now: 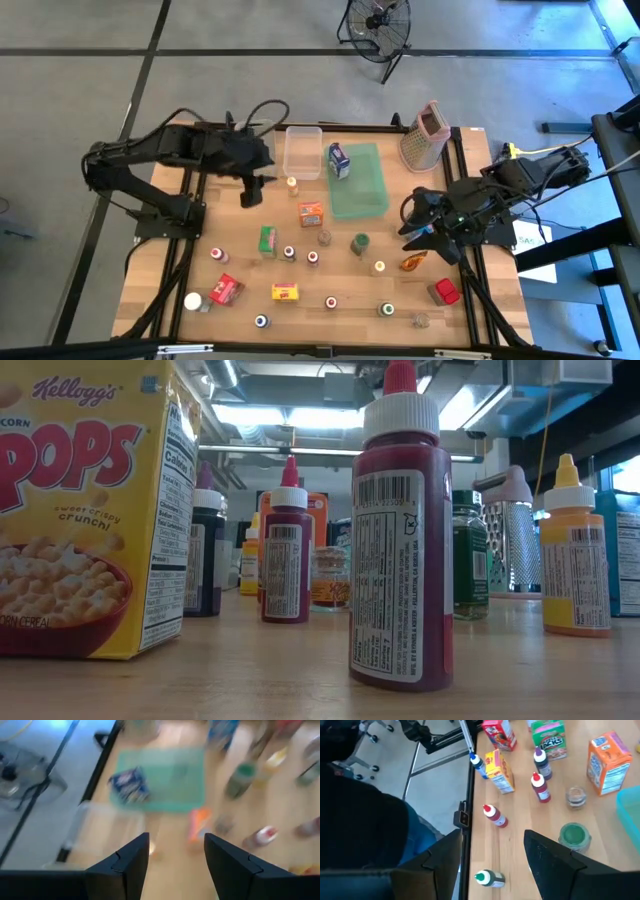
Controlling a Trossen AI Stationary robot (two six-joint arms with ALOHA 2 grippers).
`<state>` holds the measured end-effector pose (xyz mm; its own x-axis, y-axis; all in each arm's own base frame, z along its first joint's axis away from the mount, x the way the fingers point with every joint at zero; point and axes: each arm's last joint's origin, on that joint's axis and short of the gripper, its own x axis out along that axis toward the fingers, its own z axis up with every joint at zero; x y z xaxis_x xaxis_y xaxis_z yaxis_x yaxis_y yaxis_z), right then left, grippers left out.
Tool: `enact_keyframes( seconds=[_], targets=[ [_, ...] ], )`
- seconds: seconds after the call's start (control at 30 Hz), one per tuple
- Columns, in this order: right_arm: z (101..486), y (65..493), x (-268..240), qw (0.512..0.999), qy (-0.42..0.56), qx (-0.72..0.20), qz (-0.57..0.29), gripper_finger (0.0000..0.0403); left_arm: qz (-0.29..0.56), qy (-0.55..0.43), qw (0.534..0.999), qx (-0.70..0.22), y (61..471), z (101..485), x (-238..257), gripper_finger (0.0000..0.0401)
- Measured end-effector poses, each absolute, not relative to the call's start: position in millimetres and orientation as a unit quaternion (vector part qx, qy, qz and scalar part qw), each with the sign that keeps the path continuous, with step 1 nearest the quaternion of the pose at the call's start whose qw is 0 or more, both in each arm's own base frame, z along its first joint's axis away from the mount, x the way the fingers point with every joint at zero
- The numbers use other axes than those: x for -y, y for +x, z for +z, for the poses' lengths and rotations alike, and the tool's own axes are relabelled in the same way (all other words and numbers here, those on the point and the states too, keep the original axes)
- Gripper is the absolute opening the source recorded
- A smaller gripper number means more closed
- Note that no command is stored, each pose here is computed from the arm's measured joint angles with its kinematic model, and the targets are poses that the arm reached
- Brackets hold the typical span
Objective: Pick & Place Kitchen Items
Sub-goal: Put the top yellow food coloring bottle into the transparent bin
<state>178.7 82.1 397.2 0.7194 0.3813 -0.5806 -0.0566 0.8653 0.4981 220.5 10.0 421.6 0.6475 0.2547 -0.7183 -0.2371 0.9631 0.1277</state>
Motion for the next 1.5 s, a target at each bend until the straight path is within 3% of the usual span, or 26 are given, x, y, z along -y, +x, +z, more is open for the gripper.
enact_keyframes(
  seconds=[0.5,0.97,1.5],
  targets=[
    [397,181,-81,0.907,0.234,-0.340,0.087,0.0218,-0.038,0.089,0.825,-0.557,277,352,-90,0.0185],
    [392,185,-84,0.906,0.222,-0.354,0.071,0.0218,-0.055,0.046,0.774,-0.629,299,287,-122,0.0185],
    [390,183,-83,0.903,0.218,-0.365,0.066,0.0218,-0.036,0.059,0.784,-0.618,304,243,-121,0.0185]
  ],
)
